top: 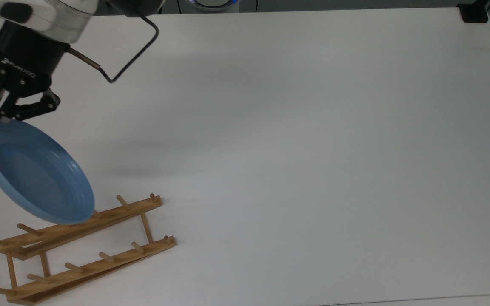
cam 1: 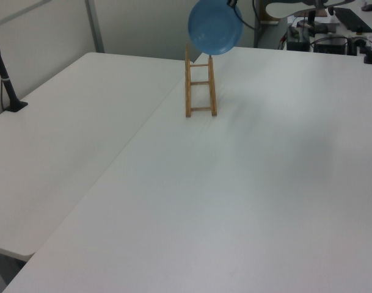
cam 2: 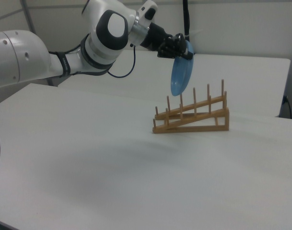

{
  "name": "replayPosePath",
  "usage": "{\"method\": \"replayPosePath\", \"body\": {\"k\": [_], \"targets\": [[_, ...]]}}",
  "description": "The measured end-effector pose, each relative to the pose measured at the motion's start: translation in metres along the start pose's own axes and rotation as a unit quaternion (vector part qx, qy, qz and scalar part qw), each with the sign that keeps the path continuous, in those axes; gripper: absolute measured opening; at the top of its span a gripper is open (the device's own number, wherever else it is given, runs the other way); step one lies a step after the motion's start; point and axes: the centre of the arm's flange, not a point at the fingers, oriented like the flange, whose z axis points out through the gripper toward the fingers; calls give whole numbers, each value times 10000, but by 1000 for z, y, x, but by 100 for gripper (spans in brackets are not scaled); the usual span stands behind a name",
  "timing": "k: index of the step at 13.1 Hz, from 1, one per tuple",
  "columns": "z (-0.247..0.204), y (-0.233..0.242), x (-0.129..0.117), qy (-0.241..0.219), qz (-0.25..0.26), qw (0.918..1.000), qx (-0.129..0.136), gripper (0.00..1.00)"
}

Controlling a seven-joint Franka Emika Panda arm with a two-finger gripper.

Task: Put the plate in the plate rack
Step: 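Lift the plate by its rim and carry it over the wooden rack, then lower the upright plate between the rack's pegs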

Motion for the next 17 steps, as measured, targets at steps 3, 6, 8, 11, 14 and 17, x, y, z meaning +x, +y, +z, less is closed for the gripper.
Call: {"method": "replayPosePath", "body": {"k": [3, 6, 8, 11, 14, 17], "targets": [[3, -19, 0, -63, -280, 9992, -279, 4], [18, -35, 0, -74, -677, 9959, -601, 4], [22, -38, 2, -48, -797, 9943, -712, 4], [41, -44, 0, -86, -979, 9911, -895, 4], [64, -63, -8, -99, -1147, 9895, -869, 4], [68, -78, -4, 112, -1066, 9907, -837, 4]]}}
